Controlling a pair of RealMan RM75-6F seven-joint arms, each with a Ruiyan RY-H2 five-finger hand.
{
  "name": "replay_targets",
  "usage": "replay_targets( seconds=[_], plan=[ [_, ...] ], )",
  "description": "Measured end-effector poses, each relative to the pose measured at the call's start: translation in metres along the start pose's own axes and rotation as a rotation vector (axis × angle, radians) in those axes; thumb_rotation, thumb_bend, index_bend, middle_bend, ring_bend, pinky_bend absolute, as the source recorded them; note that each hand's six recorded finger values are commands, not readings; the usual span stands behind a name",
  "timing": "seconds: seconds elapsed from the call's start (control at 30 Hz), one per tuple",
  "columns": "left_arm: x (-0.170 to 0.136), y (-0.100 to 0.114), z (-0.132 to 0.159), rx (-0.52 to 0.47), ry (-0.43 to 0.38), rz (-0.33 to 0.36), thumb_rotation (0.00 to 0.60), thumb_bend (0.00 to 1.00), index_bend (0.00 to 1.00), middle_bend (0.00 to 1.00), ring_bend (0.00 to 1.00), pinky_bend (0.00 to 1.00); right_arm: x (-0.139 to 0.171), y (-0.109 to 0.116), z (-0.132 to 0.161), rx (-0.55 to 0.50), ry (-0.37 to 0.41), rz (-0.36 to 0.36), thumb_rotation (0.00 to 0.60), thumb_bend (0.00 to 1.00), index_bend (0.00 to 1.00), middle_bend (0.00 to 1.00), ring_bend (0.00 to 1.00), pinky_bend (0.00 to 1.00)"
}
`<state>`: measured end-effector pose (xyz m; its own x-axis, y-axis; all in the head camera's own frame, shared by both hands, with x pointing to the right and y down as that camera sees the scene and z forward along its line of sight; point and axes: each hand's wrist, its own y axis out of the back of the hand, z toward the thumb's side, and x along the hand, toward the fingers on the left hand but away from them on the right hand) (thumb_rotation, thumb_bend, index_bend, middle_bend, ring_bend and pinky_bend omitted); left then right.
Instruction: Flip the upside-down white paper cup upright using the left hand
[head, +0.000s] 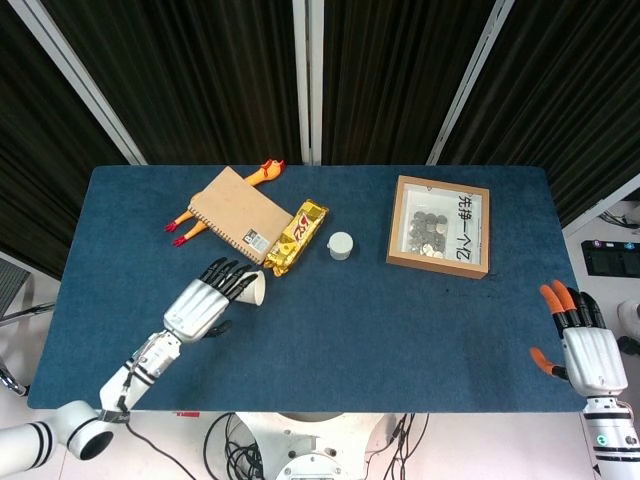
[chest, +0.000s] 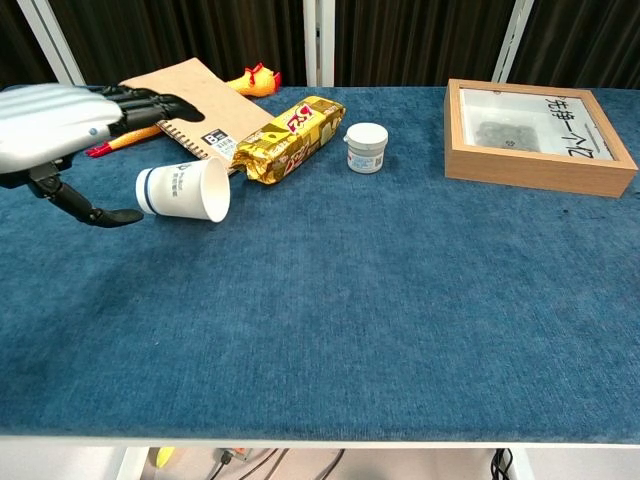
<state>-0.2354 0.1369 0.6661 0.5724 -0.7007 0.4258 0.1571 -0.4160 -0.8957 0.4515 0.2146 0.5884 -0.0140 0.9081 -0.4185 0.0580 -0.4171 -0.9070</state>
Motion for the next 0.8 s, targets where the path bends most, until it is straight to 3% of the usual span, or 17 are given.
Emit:
replay_targets(
  seconds=[0.13,0.23,0.3,0.4,0.63,0.8],
  plan=[
    [0.009,0.008,0.017,0.312,0.004,-0.013,0.600,0.21,0.03,0.00,0.00,0.00,0.001,0.000,-0.002,-0.002,-0.004,0.001,0.600,0.16,0.00,0.00,0.00,0.00],
    [0.019,0.011,0.026,0.453,0.030,-0.043,0.600,0.21,0.03,0.00,0.00,0.00,0.001,0.001,-0.005,-0.005,-0.011,0.001,0.600,0.16,0.00,0.00,0.00,0.00],
    [0.026,0.011,0.030,0.496,0.053,-0.072,0.600,0.21,0.03,0.00,0.00,0.00,0.001,0.001,-0.008,-0.005,-0.016,0.002,0.600,0.16,0.00,0.00,0.00,0.00],
    [0.036,0.009,0.035,0.503,0.095,-0.132,0.600,0.21,0.03,0.00,0.00,0.00,0.000,0.000,-0.008,-0.007,-0.017,0.007,0.600,0.16,0.00,0.00,0.00,0.00],
    [0.056,0.002,0.050,0.389,0.162,-0.269,0.600,0.21,0.03,0.02,0.00,0.00,-0.002,-0.003,-0.007,-0.009,-0.013,0.016,0.600,0.16,0.00,0.00,0.00,0.00],
    [0.071,0.005,0.060,0.382,0.183,-0.298,0.600,0.21,0.03,0.03,0.00,0.00,-0.001,-0.001,-0.009,-0.008,-0.018,0.012,0.600,0.16,0.00,0.00,0.00,0.00]
  ],
)
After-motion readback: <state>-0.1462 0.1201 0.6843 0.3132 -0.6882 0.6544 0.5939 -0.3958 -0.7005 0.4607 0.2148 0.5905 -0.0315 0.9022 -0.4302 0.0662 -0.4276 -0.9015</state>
